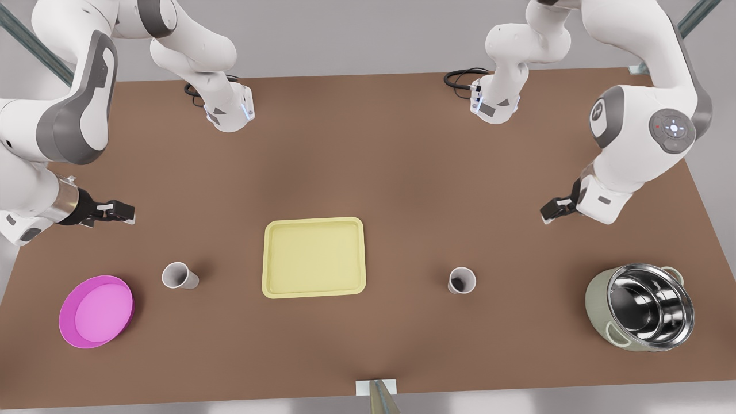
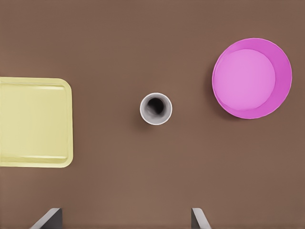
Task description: Use the left arm to pick up the white IKEA cup from the tray and place it on the middle-left position; use the right arm to pick up the white IKEA cup from the tray and place it on the middle-right position
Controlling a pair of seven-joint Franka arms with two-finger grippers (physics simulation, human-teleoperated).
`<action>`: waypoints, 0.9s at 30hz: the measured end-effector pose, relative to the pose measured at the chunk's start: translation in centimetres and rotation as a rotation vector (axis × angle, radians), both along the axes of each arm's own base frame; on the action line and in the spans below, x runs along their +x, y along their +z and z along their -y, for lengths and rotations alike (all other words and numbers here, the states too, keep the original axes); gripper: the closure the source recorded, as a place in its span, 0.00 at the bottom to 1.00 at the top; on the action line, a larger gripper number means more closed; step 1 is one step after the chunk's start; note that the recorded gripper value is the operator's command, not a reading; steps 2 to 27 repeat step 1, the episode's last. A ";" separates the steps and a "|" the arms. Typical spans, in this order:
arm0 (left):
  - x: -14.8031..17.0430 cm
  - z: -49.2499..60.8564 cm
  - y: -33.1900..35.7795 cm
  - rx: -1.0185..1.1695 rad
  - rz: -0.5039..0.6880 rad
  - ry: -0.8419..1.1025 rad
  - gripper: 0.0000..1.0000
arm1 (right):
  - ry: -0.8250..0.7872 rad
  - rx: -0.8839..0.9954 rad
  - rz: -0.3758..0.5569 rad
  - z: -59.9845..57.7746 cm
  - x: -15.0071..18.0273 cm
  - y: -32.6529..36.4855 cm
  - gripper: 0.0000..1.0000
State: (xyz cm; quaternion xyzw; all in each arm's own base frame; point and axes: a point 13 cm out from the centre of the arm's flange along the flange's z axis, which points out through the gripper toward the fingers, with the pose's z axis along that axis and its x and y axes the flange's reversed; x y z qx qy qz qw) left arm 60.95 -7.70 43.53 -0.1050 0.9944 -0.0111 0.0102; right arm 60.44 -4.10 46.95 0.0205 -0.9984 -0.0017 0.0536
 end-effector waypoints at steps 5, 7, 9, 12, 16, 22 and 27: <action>-0.4 0.1 -0.2 -0.002 -0.018 -0.016 0.00 | -0.001 0.000 0.000 0.1 0.0 0.0 0.00; -0.4 0.1 -0.2 -0.002 -0.018 -0.016 0.00 | -0.001 0.000 0.000 0.1 0.0 0.0 0.00; -0.4 0.1 -0.2 -0.002 -0.018 -0.016 0.00 | -0.001 0.000 0.000 0.1 0.0 0.0 0.00; -0.4 0.1 -0.2 -0.002 -0.018 -0.016 0.00 | -0.001 0.000 0.000 0.1 0.0 0.0 0.00; -0.4 0.1 -0.2 -0.002 -0.018 -0.016 0.00 | -0.001 0.000 0.000 0.1 0.0 0.0 0.00; -0.4 0.1 -0.2 -0.002 -0.018 -0.016 0.00 | -0.001 0.000 0.000 0.1 0.0 0.0 0.00; -0.4 0.1 -0.2 -0.002 -0.018 -0.016 0.00 | -0.001 0.000 0.000 0.1 0.0 0.0 0.00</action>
